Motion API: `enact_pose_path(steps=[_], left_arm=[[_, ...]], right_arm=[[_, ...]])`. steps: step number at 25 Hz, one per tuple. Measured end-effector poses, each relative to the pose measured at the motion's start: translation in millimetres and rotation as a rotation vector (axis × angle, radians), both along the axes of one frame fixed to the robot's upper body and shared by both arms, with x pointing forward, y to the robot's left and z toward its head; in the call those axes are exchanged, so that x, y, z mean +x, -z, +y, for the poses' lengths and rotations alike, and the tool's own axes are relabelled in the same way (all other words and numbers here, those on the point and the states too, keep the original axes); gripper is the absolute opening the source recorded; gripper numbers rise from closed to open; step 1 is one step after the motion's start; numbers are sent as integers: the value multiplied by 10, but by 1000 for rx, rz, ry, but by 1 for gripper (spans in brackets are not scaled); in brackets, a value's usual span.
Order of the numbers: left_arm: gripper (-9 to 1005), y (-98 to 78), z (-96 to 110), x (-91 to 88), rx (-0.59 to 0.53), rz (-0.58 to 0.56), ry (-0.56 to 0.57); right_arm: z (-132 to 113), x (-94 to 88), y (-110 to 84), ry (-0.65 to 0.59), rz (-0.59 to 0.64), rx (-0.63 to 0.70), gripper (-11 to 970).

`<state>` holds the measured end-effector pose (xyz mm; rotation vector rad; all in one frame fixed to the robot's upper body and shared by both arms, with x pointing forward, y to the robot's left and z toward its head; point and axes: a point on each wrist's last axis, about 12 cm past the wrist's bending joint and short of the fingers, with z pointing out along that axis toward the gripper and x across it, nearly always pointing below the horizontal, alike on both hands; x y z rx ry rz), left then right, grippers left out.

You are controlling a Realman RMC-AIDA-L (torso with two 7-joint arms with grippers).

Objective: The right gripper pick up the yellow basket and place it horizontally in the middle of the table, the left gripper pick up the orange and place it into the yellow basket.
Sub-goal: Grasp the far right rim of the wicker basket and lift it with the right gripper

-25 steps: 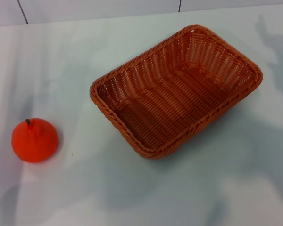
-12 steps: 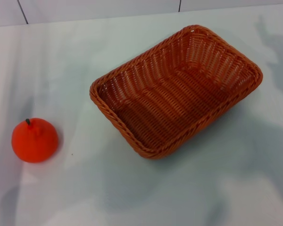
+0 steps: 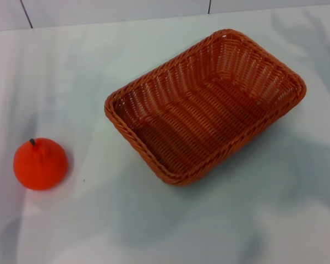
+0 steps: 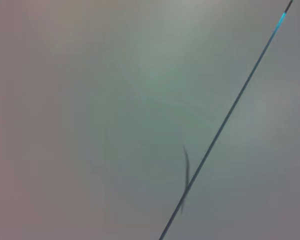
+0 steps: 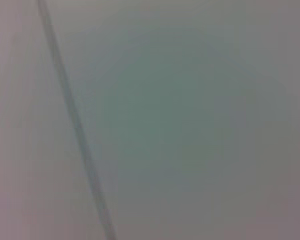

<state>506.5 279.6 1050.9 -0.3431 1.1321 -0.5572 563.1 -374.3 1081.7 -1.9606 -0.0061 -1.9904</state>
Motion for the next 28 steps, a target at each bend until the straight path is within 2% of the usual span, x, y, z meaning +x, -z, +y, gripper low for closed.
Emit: enact_pose_path(steps=[4,7,10,13,15,20,28], left_arm=[[727,15,2,-14,-2,7,-3],[727,17,5,-27,-3,5,-4],[727,24,3,-38,-6,7,-5],[726,38,-19,-44,-7,15,5],[726,43,-34,-48,-3,18,15],[727,47,-53,-49,1,21,29],[726,59,-64,-73,-7,23,32]], right_arm=[[-39,183,-353,-229,158,-50,916],[-7,310,-629,-369,337,-69,915],[60,446,-924,-452,513,-139,915],[182,573,-1113,-486,688,-243,915],[262,645,-1176,-482,778,-316,915],[470,764,-1221,-480,884,-427,915],[676,825,-1100,-488,932,-482,915]])
